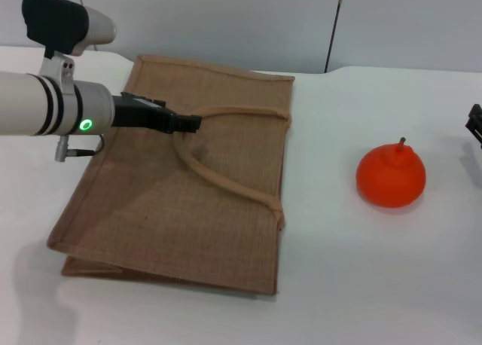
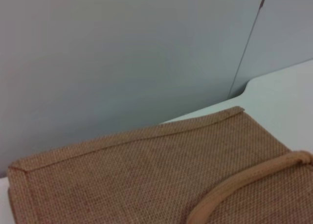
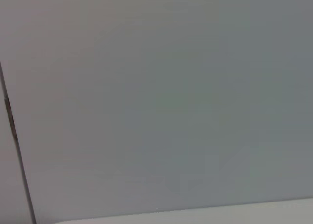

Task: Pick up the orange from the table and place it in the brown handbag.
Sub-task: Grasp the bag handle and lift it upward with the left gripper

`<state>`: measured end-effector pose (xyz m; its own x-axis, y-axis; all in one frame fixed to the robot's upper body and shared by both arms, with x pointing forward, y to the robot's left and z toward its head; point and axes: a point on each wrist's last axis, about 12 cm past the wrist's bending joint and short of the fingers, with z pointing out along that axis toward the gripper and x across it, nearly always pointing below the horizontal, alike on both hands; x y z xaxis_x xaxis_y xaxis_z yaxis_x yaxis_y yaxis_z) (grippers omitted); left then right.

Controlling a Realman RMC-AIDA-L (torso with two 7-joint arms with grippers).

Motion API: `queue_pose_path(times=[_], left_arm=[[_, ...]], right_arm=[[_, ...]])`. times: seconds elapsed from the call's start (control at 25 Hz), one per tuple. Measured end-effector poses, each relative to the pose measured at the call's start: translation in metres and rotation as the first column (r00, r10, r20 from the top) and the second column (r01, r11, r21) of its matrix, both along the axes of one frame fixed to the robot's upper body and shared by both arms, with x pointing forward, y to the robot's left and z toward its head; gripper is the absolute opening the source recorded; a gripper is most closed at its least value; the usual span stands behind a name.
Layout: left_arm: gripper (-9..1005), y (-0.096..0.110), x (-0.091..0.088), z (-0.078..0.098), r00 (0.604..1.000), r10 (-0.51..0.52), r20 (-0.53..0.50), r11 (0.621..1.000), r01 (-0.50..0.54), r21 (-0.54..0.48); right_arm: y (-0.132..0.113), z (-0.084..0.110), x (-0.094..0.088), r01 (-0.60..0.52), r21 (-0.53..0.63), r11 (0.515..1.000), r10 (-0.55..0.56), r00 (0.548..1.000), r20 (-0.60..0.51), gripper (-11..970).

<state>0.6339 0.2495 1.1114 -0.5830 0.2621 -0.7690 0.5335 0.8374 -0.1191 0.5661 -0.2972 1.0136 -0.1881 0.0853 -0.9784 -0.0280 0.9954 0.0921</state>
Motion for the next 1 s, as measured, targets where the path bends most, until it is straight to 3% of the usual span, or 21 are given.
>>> queue_pose_path(times=[1.0], left_arm=[[843, -0.010, 0.007, -0.012, 1.000, -0.017, 0.012, 0.999, 0.016, 0.046]], right_arm=[[0.002, 0.001, 0.002, -0.005, 0.001, 1.000, 0.005, 1.000, -0.002, 897]])
